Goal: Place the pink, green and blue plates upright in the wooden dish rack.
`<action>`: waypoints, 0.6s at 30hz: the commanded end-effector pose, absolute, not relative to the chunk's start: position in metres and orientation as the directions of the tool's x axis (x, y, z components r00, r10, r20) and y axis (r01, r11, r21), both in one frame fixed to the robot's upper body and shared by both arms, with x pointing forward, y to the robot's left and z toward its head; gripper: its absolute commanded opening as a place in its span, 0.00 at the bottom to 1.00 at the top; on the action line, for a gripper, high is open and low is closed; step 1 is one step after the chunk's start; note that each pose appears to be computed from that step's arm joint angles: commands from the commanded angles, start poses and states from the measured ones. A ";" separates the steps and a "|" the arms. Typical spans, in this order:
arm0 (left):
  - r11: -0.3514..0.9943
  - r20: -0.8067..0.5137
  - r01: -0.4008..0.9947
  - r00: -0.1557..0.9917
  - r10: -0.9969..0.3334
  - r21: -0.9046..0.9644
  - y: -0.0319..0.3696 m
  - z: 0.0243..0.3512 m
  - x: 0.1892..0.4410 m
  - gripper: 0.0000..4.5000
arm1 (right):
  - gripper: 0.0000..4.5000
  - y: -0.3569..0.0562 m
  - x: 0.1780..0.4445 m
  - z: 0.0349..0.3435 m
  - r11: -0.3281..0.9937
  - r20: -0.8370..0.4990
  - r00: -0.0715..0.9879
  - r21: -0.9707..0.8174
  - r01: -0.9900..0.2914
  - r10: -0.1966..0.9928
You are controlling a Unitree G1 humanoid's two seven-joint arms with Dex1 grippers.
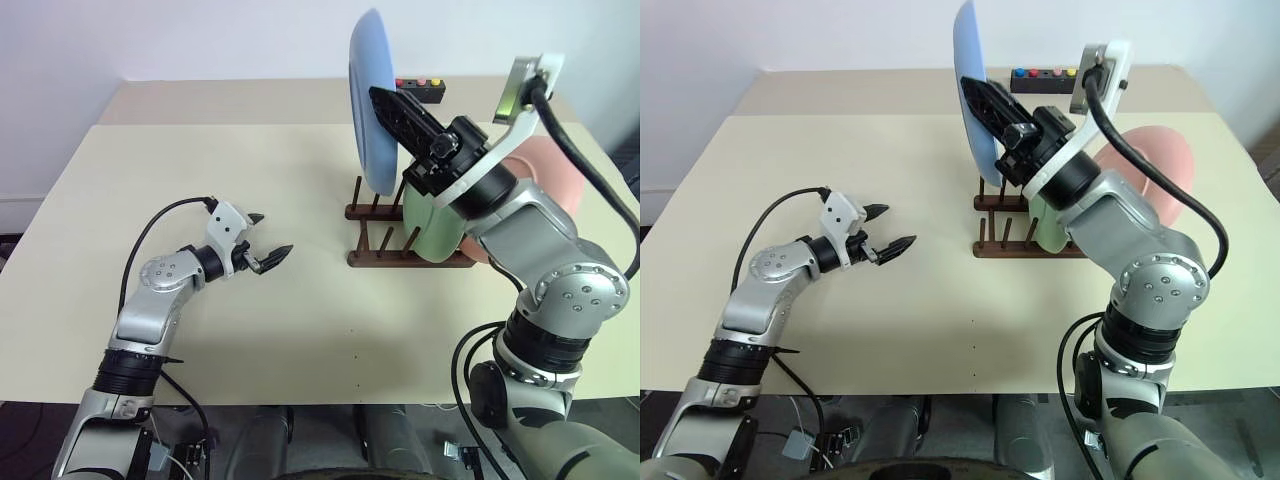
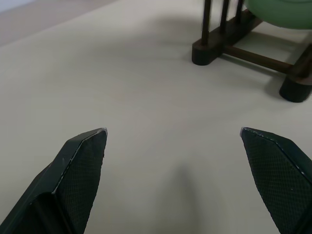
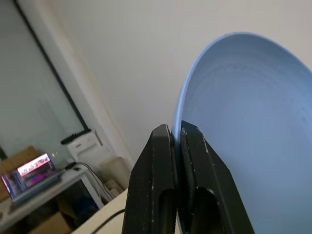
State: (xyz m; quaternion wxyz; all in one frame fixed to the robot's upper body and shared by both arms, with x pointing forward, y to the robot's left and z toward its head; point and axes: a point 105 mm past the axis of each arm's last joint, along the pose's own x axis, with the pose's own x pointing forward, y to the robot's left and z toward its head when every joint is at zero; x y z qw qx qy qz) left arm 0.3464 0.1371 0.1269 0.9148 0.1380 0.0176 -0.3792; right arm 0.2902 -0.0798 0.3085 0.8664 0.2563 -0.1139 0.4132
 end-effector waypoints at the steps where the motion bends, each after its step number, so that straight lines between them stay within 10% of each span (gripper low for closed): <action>1: 0.665 -0.102 0.696 0.708 -0.699 0.270 0.135 0.138 0.348 1.00 | 0.00 -0.076 0.283 0.316 0.490 0.451 0.621 0.382 -0.783 0.641; 18: 0.657 -0.107 0.702 0.701 -0.705 0.275 0.134 0.139 0.347 1.00 | 0.00 -0.087 0.295 0.288 0.513 0.388 0.699 0.484 -0.709 0.601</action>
